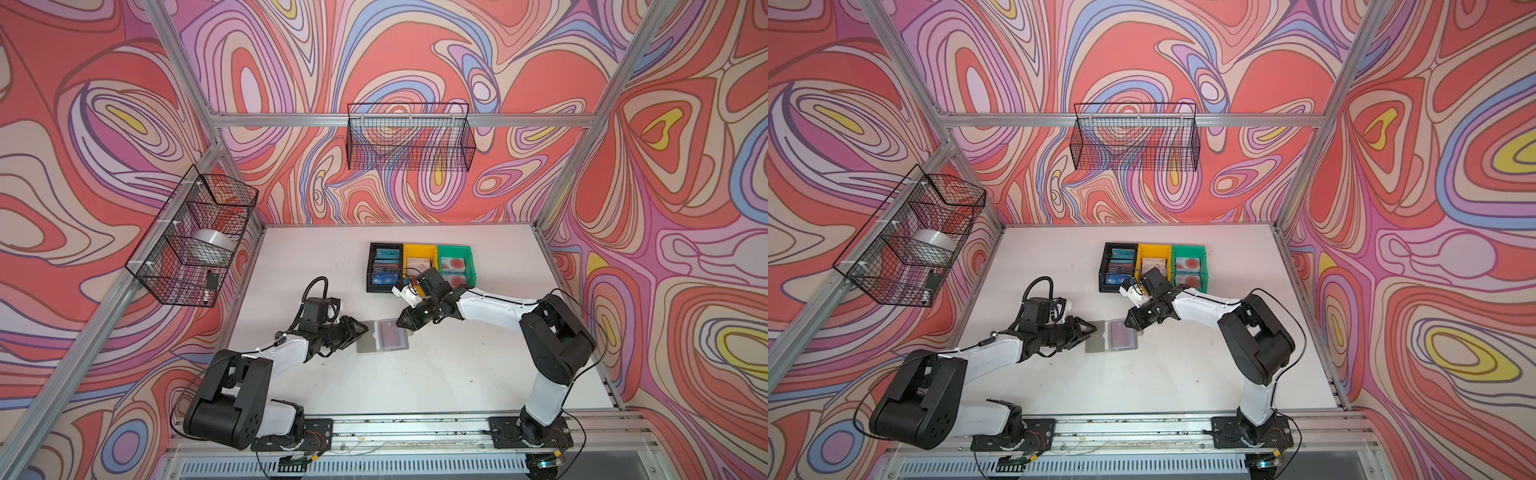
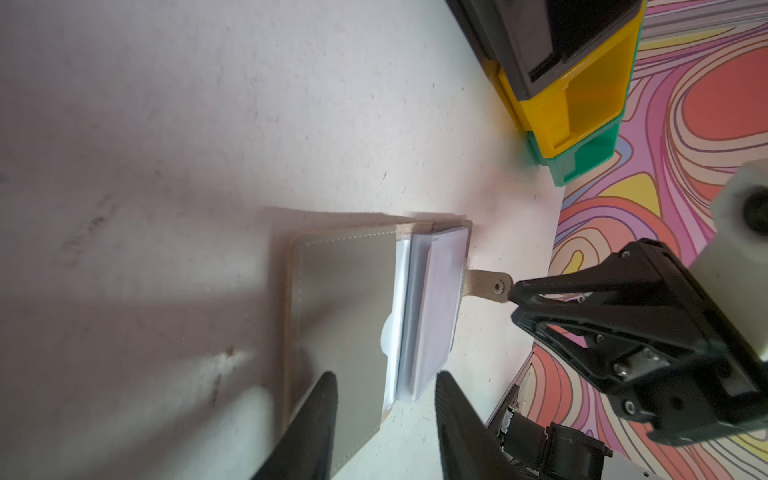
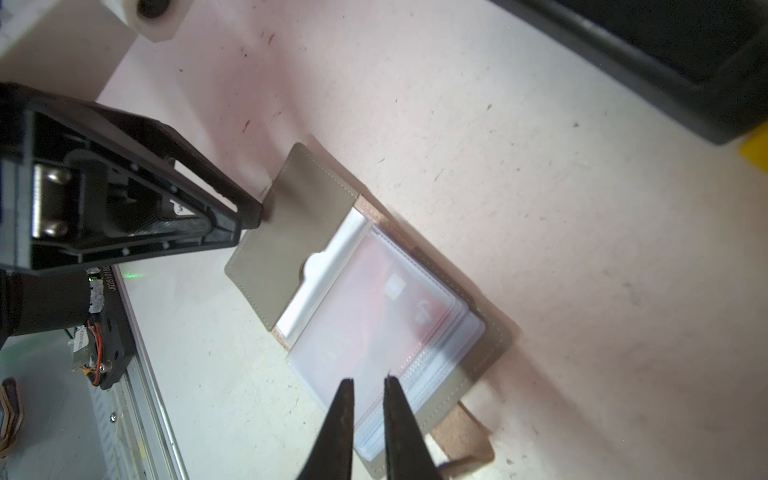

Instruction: Take the credit cards out of the card holder

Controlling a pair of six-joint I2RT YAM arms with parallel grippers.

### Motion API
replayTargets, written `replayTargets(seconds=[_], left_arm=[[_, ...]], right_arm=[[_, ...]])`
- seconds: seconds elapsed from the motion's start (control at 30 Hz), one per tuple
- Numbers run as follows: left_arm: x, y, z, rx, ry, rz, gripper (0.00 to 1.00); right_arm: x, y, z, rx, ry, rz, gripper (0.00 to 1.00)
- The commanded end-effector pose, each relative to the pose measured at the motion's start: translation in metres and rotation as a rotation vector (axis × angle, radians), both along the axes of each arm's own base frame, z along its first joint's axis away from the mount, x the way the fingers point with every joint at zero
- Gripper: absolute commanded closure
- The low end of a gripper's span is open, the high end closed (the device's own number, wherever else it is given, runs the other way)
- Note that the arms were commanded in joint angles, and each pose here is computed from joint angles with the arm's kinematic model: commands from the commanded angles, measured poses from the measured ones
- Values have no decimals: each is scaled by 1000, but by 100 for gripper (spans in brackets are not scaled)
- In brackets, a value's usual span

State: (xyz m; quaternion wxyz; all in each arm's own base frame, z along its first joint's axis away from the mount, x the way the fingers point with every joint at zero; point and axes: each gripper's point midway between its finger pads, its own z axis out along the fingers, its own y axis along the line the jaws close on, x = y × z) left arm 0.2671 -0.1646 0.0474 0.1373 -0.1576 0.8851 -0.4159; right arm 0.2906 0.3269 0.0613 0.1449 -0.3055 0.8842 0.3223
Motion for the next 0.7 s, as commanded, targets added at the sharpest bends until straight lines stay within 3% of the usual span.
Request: replayTargets(seconds=[0.0,0.33,0.67], left_arm=[[3,5,2,26,-6,12,64],[4,3,-4,26,16,3,71],[1,5,-5,37,23,2,72]], right_arm=[[1,11,-6,25,28,17,83],[5,13,-22,39,56,-36,84],[8,7,-21,-12,52,-53,84]])
